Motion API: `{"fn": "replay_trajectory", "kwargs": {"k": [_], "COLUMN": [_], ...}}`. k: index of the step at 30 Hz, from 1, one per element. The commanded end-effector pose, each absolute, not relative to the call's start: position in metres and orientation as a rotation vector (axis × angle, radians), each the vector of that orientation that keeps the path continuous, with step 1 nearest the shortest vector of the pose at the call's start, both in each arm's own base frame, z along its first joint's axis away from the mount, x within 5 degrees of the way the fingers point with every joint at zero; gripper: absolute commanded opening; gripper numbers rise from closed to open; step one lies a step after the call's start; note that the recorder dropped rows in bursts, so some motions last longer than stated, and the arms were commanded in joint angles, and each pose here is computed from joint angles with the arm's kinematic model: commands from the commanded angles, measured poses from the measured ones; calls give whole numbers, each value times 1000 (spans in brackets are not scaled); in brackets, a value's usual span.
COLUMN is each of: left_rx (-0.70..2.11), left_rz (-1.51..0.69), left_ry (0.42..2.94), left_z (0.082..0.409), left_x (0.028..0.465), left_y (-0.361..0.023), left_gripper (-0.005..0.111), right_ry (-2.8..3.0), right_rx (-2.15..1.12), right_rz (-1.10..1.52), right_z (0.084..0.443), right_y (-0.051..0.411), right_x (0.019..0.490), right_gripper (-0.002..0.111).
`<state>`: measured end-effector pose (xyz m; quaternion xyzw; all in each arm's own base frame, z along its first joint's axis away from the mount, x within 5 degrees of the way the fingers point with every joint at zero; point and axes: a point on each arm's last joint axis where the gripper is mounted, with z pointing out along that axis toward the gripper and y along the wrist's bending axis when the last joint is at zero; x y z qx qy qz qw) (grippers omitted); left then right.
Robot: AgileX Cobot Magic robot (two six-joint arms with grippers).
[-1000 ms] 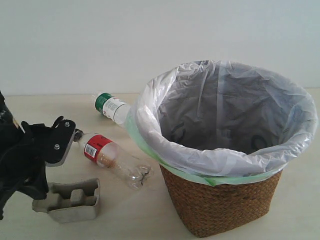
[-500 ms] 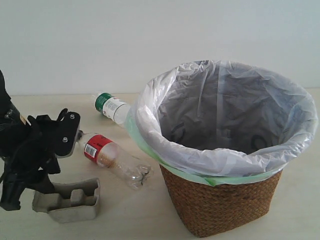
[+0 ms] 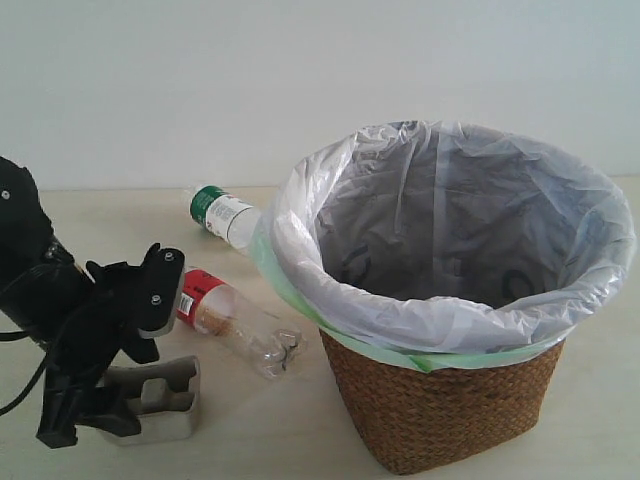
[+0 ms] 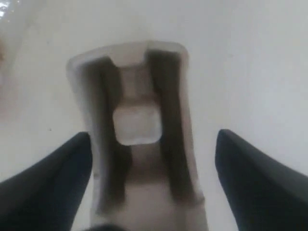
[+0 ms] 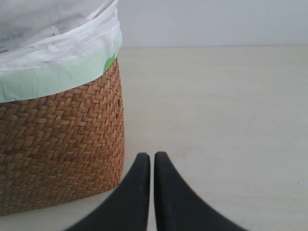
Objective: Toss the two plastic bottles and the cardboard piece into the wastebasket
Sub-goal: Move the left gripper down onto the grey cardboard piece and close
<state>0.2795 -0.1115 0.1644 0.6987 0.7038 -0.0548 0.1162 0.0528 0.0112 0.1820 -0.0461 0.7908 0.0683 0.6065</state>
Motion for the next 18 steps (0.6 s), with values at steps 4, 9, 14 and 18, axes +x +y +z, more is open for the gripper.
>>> {"fn": "replay_trajectory", "kwargs": {"k": [4, 9, 14, 18], "left_rx": [1985, 1978, 1968, 1983], "left_rz": [-142, -126, -176, -181], "left_ry": [2061, 2055, 2126, 2141], "left_z": [160, 159, 149, 137], "left_x": [284, 286, 285, 287], "left_y": [-116, -116, -116, -116], "left_gripper": [68, 68, 68, 68], "right_ry": [1819, 1819, 1819, 1817], "right_rx": [-108, -108, -108, -108], "right_rz": [144, 144, 144, 144], "right_z": [183, 183, 183, 183], "right_y": [11, 11, 11, 11], "right_x": [53, 53, 53, 53], "right_gripper": [0, 0, 0, 0]}}
